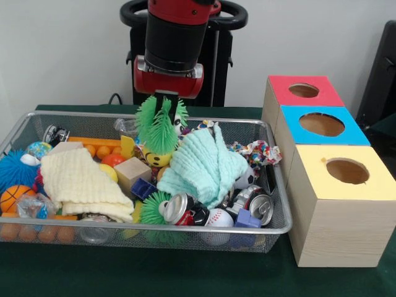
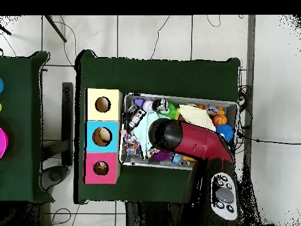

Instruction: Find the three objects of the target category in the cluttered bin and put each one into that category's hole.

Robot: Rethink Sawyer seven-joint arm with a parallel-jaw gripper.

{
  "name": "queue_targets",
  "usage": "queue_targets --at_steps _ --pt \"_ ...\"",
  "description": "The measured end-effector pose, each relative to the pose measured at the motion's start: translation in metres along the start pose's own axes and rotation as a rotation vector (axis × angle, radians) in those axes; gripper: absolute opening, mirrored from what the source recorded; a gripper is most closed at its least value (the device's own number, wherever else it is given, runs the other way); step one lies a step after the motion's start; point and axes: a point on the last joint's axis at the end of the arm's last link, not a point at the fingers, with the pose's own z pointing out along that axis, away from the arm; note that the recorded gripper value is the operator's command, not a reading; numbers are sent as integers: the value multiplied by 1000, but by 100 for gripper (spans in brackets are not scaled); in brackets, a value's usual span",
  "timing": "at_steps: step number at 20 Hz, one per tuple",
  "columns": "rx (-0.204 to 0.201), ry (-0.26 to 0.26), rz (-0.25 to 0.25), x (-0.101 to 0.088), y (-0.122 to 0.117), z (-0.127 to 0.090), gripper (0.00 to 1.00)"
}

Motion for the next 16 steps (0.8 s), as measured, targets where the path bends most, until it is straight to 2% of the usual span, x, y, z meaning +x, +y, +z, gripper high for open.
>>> queue_targets --at_steps 5,16 --pt "-2 -2 5 11 5 18 0" --pt "-17 12 29 23 10 34 0"
